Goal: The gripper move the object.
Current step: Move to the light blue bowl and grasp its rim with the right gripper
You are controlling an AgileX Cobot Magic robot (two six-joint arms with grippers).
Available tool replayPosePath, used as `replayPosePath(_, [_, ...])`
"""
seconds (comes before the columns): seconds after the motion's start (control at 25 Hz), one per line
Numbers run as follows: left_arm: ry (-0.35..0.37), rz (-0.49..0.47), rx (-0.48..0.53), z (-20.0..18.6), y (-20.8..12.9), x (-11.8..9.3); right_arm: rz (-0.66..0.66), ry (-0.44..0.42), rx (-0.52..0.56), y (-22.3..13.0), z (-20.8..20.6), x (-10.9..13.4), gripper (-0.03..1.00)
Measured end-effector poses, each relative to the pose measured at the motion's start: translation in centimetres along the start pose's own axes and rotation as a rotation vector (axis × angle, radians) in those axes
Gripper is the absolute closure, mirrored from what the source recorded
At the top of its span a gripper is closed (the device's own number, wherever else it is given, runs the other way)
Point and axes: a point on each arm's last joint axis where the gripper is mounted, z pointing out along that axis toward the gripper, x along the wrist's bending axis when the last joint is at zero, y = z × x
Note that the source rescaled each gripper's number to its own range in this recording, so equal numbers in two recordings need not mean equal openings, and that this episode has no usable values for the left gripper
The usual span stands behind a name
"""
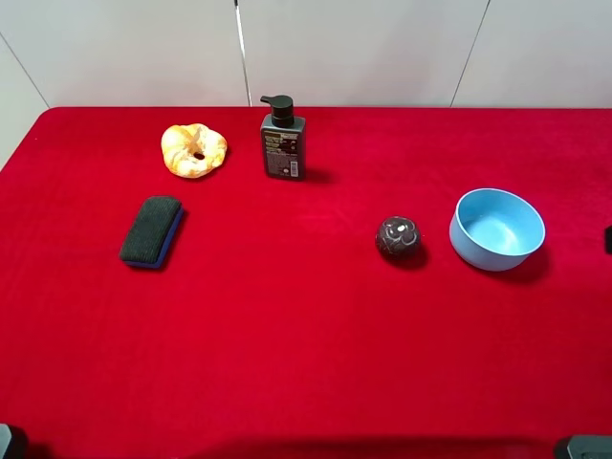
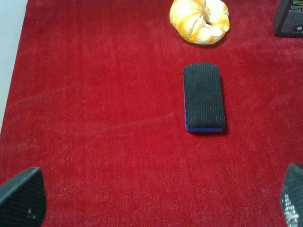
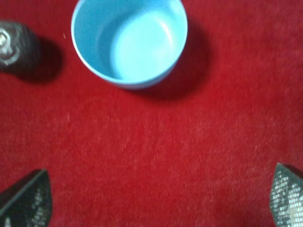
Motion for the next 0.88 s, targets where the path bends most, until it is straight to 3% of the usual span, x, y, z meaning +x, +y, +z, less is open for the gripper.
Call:
replayPosePath(0.32, [0.0, 0.0, 0.0, 0.0, 0.0, 0.0, 0.007, -0.01, 0.175, 2.0, 4.0, 0.0, -0.03])
replayPosePath(0.88, [0.0, 0.0, -0.001, 0.0, 0.0, 0.0, 0.037, -0.022, 0.294, 8.5, 9.1, 0.3, -0.03])
